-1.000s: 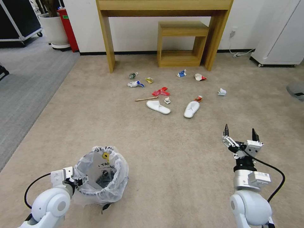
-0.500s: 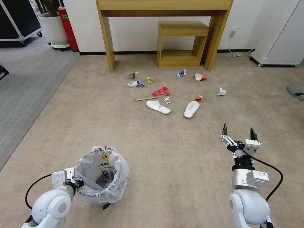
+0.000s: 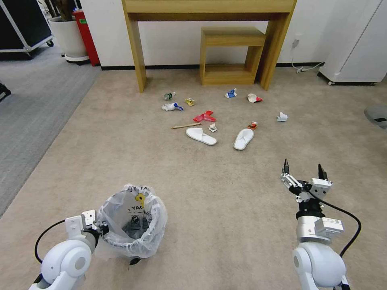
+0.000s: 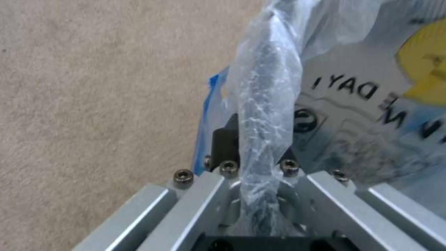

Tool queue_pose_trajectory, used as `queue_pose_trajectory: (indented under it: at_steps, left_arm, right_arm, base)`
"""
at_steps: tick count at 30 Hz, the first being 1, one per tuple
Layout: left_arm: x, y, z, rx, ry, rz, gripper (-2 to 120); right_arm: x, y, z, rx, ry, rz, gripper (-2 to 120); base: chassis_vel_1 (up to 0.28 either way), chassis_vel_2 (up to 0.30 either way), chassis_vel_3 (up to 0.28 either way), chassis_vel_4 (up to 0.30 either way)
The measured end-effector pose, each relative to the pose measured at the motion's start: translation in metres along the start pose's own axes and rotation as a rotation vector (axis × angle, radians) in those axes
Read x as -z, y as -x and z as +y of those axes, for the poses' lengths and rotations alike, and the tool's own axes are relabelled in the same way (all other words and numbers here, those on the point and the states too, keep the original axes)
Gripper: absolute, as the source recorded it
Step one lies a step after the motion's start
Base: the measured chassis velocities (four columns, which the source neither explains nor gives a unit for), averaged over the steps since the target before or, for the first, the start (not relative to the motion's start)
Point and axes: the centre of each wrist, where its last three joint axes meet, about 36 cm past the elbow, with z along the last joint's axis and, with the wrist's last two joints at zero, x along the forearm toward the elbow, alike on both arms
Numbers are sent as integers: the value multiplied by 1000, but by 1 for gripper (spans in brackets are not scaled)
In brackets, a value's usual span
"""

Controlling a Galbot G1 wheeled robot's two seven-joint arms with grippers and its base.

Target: Pick up the trash bin and place the garbage on the floor into it.

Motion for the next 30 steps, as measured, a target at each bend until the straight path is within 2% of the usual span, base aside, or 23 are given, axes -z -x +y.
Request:
queue_pose_trajectory:
  at_steps: [9, 18, 23, 30]
  left_arm:
    - [24, -28, -5, -44, -80, -111, 0]
    - [33, -42, -3, -55, -109, -148, 0]
    - [38, -53, -4, -73, -116, -168, 0]
    - [46, -56, 3, -74, -117, -156, 0]
  right_arm:
    - [2, -3, -2, 16, 15, 18, 100]
    - [2, -4, -4, 22, 33, 34, 100]
    - [3, -4, -4, 35, 99, 44, 100]
    - [5, -3, -5, 33, 107, 49, 100]
  base:
    - [0, 0, 0, 0]
    - [0, 0, 0, 0]
    - [0, 0, 0, 0]
    - [0, 0, 0, 0]
